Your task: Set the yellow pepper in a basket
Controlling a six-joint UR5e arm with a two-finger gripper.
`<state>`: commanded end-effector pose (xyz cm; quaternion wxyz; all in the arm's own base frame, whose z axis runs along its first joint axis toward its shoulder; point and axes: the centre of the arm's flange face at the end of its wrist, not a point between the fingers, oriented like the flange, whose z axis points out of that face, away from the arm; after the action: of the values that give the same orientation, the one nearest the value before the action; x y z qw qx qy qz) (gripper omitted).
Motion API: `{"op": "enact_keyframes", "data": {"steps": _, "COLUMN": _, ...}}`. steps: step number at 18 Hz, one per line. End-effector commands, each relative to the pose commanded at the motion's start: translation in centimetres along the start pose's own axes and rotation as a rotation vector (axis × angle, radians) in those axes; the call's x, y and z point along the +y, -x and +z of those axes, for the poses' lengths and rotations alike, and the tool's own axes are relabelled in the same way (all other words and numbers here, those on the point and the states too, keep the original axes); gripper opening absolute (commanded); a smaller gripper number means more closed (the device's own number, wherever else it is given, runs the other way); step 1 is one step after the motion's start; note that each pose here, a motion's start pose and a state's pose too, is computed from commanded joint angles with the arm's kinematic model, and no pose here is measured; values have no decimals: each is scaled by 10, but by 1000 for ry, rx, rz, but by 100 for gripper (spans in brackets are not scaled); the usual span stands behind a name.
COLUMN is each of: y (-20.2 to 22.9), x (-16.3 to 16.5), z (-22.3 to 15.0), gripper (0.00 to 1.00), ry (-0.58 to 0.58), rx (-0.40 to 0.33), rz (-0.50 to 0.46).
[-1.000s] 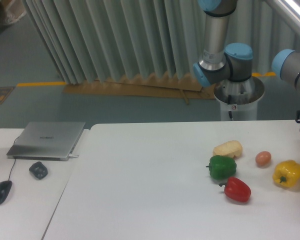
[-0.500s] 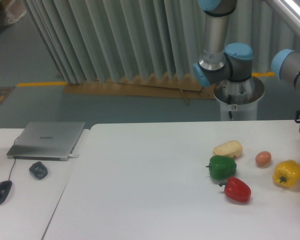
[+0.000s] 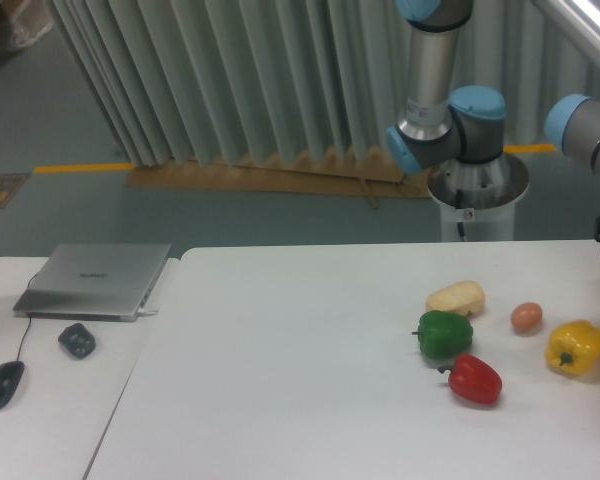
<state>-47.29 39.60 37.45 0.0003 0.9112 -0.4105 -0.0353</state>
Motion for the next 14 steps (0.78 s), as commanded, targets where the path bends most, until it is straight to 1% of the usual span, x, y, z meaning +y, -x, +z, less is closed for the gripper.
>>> {"op": "enact_keyframes", "data": {"steps": 7, "y": -1, "x": -1, "z": -3, "gripper": 100, "ry": -7, "rx": -8, "rz": 8}}
{"op": "enact_keyframes", "data": {"steps": 11, "y": -2, "x": -3, "z": 0, "gripper": 100, "ry": -15, "rx": -4, "rz": -5}}
{"op": "enact_keyframes", "data": {"steps": 14, "y": -4, "x": -3, "z": -5, "gripper": 100, "ry": -12, "rx": -11, "rz": -18}}
